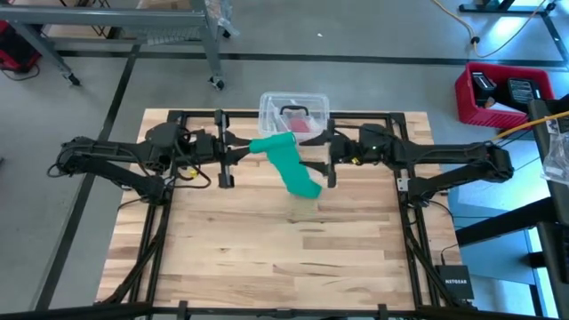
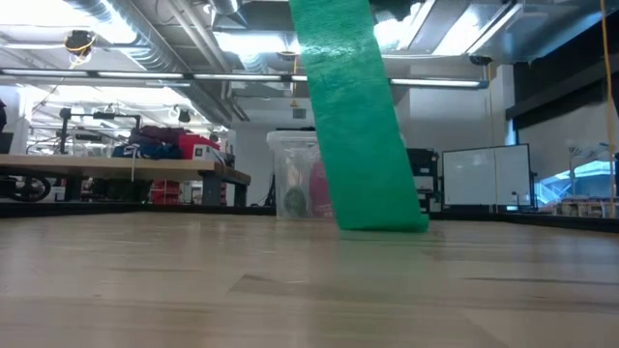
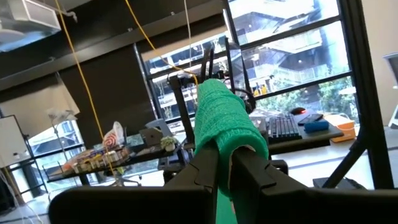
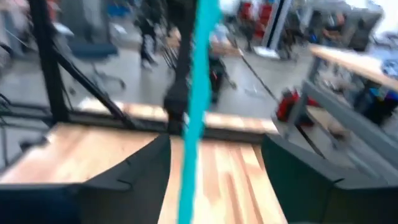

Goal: Roll bandage
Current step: Roll the green bandage

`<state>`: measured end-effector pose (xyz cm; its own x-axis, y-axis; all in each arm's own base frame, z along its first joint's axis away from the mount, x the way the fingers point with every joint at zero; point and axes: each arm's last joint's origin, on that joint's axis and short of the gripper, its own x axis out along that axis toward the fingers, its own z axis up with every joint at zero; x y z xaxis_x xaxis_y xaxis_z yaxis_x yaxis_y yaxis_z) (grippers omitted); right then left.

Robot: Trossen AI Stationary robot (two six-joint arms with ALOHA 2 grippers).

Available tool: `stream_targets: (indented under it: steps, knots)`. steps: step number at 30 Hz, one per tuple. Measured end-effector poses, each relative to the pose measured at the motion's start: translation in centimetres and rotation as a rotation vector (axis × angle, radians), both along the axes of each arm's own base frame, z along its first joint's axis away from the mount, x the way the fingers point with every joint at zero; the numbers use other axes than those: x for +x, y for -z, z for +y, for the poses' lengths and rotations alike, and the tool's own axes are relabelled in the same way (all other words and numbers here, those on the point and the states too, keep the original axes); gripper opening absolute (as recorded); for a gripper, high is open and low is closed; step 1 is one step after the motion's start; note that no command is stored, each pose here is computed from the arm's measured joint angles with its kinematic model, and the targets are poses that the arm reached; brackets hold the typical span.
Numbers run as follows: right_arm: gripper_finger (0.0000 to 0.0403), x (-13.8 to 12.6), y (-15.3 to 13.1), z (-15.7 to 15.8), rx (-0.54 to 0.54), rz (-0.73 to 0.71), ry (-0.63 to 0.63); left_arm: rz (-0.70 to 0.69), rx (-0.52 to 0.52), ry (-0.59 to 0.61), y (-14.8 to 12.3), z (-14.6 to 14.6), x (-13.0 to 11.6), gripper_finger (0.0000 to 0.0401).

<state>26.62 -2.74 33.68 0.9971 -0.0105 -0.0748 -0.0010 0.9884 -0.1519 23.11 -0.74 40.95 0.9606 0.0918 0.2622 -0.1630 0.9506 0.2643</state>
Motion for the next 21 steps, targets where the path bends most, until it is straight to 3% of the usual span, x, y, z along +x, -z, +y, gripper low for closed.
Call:
stream_targets:
  steps: [6,9,17,21]
  knots:
    - [0.0256,-1.7,0.5,0.1,0.044,0.149,0.041,0.010,-0.002,-0.002,0.1,0.0,0.0,0.0017]
    - [0.0247,-1.0,1.3,0.6,0.093,0.185,-0.002,0.010,-0.002,-0.002,0.1,0.0,0.0,0.0017]
    - [0.0222,1.4,3.1,1.5,0.078,0.239,-0.072,0.019,-0.002,-0.002,0.2,0.0,0.1,0.0017]
    - [0.0211,2.0,3.3,1.2,0.048,0.222,0.008,0.020,-0.001,-0.002,0.2,0.0,0.1,0.0017]
